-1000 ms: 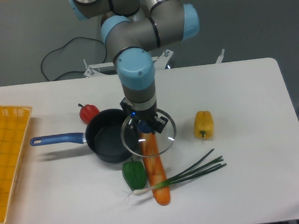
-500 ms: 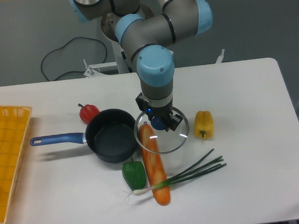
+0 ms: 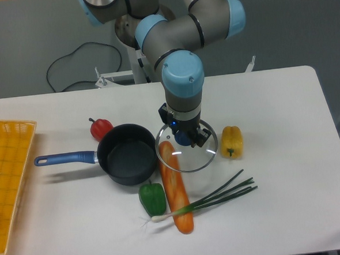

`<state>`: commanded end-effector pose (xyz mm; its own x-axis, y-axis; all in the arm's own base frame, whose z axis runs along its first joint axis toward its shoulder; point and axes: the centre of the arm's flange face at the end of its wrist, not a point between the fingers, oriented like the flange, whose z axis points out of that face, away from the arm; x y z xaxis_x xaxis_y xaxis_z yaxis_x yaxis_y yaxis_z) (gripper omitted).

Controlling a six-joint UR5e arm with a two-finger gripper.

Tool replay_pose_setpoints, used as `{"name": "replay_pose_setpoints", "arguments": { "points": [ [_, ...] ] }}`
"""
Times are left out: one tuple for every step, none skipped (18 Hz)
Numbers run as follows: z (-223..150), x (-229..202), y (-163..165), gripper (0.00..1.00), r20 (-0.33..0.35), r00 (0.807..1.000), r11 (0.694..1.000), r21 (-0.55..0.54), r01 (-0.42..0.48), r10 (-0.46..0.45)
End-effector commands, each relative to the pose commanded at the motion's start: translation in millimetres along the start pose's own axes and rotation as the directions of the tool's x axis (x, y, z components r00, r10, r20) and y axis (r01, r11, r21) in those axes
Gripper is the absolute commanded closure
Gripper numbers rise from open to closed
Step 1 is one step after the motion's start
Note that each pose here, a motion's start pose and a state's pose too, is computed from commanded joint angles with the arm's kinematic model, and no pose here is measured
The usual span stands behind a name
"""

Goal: Open the lid
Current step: 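Move the held lid beside the saucepan toward the yellow pepper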

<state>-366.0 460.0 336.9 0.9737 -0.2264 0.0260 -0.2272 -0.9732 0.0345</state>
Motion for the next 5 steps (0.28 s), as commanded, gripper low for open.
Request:
{"name": "replay_pose_setpoints", "arguments": {
  "points": [
    [0.2, 0.1, 0.1, 0.58, -0.001, 1.000, 1.000, -0.001, 0.000, 0.000],
    [0.2, -0.4, 0.8, 0.58, -0.001, 1.000, 1.000, -0.001, 0.000, 0.000],
    [-0.8, -0.3, 0.8, 0.58, 0.001, 1.000, 1.000, 0.001, 0.000, 0.000],
    [-0.1, -1.1, 2.4, 0.58, 0.000, 1.000, 1.000, 0.000, 0.005, -0.005],
    [-0.1, -1.1, 2.4, 0.58, 0.000, 1.000, 1.000, 0.000, 0.005, -0.005]
  ]
}}
